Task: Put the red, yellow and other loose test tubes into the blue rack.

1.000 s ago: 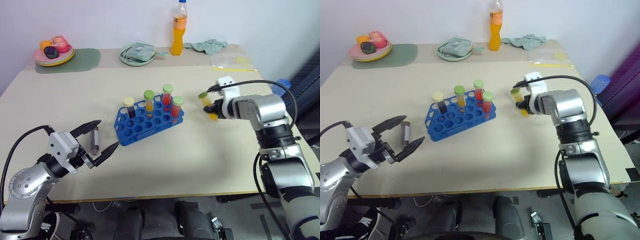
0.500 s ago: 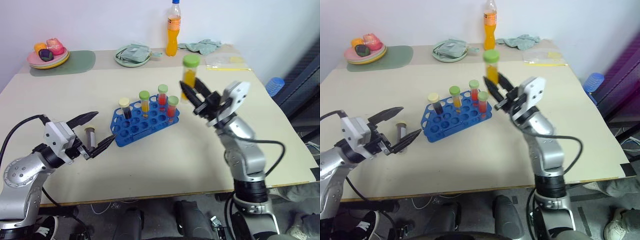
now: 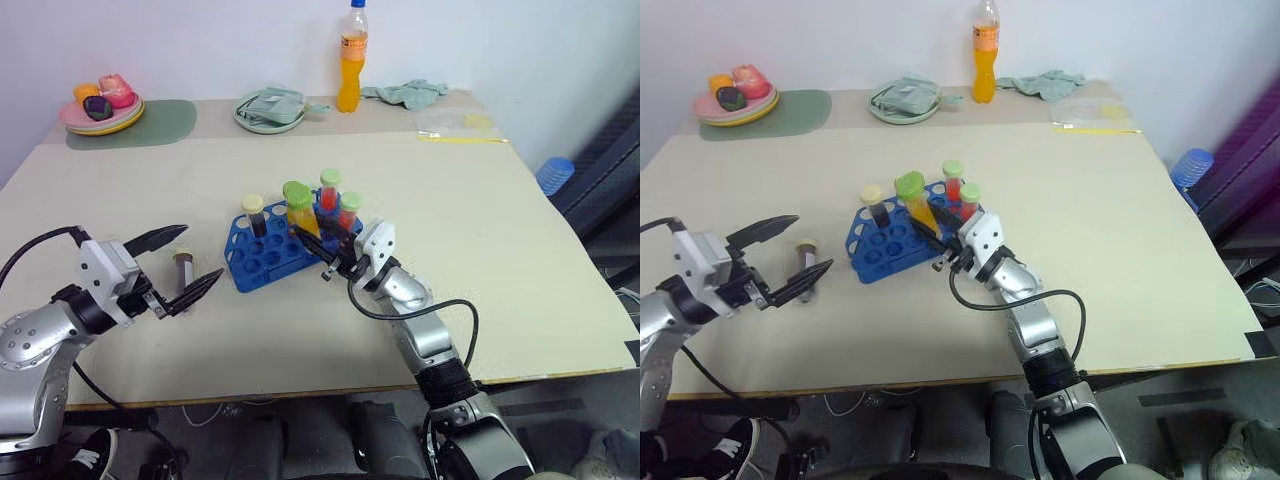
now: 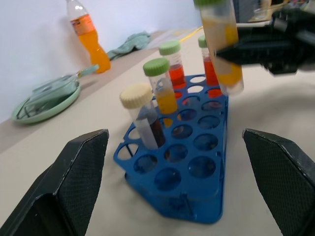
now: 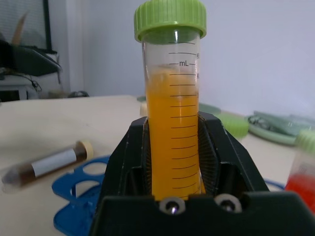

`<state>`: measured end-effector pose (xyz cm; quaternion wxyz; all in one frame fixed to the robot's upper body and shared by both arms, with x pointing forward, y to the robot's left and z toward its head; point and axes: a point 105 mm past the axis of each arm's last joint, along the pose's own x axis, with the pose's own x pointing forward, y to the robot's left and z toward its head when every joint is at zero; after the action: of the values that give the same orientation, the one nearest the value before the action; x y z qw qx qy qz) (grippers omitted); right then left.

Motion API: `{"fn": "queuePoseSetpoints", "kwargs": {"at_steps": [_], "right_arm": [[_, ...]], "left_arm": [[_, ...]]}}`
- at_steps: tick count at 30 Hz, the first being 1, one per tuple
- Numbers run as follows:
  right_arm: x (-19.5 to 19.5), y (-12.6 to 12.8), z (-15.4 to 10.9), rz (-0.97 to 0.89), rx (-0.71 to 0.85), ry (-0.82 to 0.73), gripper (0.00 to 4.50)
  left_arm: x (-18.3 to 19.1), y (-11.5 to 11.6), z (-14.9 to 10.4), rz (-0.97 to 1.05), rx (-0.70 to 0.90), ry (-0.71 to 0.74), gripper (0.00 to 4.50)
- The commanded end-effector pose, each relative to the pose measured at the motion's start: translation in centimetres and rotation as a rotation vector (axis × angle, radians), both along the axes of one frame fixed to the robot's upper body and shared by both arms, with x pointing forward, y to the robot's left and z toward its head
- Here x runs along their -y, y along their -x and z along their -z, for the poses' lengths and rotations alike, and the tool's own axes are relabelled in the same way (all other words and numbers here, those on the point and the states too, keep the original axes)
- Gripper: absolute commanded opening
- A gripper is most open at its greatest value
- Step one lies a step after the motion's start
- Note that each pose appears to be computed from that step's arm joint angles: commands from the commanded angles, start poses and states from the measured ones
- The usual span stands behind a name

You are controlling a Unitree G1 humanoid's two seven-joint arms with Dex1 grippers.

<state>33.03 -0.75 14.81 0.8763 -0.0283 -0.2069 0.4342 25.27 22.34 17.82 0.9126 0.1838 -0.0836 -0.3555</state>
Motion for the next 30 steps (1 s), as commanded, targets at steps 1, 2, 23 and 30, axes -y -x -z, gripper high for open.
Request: {"fn": "queuePoseSetpoints", "kwargs": {"at_steps": [1, 2, 23, 30], "right_arm": [[-0.7, -0.8, -1.5, 0.023, 0.057, -0.039, 0.86], [-0.7, -1.1, -1.4, 0.026, 0.054, -0.041, 0.86], [-0.3, -3.2, 1.4, 0.123, -0.033, -0.047, 0.86], [-0.4, -3.5, 1.7, 0.127, -0.043, -0.049, 0.86]], "left_arm": [[-0.1, 0.6, -1.6, -0.002, 0.052, -0.013, 4.50], [-0.1, 0.6, -1.6, -0.005, 0.052, -0.016, 4.50], [-0.3, 0.9, -2.3, -0.009, 0.053, -0.026, 4.50], [-0.1, 0.8, -2.3, -0.004, 0.053, -0.027, 4.50]]}}
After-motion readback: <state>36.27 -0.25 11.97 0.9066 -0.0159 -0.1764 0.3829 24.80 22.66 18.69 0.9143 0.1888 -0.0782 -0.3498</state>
